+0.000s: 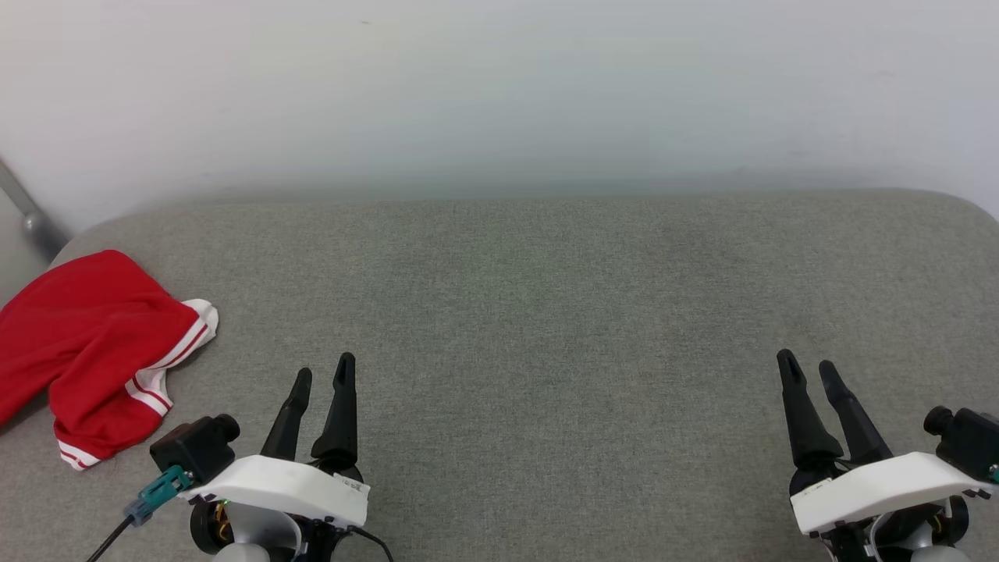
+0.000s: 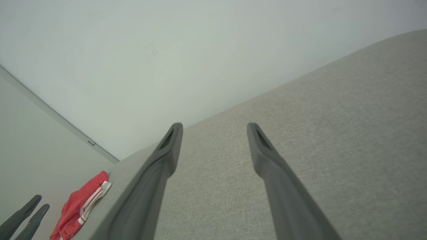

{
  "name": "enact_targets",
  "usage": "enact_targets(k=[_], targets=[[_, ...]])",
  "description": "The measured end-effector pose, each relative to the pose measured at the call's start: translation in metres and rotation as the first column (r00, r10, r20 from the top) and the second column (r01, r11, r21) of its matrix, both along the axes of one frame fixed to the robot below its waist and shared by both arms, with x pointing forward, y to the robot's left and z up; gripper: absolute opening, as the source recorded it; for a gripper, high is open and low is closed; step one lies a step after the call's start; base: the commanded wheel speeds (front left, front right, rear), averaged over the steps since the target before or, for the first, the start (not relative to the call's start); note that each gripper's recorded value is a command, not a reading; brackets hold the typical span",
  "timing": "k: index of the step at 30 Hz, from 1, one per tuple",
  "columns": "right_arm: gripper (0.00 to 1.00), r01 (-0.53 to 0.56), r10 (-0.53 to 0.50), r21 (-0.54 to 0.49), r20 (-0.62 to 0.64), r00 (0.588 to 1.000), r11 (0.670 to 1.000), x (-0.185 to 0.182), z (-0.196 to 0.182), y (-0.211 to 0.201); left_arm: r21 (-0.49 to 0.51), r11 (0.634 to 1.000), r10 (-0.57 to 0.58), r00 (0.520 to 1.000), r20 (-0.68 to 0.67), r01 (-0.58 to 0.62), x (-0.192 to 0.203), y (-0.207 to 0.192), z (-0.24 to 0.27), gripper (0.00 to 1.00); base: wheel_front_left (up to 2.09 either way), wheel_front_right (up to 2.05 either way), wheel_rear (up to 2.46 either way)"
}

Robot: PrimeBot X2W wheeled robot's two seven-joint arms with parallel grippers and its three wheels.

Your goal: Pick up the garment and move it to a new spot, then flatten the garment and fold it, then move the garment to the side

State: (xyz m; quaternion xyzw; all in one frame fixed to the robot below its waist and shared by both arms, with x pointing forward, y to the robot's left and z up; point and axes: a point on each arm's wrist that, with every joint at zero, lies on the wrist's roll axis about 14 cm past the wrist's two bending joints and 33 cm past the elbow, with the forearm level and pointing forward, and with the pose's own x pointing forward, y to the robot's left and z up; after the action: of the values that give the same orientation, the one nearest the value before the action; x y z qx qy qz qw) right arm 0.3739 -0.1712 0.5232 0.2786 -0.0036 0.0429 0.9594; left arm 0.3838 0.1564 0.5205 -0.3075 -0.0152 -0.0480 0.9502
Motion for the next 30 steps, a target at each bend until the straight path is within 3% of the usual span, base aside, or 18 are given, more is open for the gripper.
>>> enact_targets(k=[12,30], targets=[[1.0,-0.005,0.007,-0.131,0.013,1.0,0.991,-0.0004,0.0019,0.0024,0.153,0.988,0.005,1.0,0.016,-0.008,0.0,0.0004,-0.0018,1.0,0.0,0.0,0.0],[1.0,-0.003,0.013,-0.288,0.03,0.999,0.958,-0.0028,0.0033,0.0034,0.335,0.942,-0.022,0.997,0.068,-0.002,0.0002,-0.0073,0.0045,1.0,0.0,0.0,0.0]])
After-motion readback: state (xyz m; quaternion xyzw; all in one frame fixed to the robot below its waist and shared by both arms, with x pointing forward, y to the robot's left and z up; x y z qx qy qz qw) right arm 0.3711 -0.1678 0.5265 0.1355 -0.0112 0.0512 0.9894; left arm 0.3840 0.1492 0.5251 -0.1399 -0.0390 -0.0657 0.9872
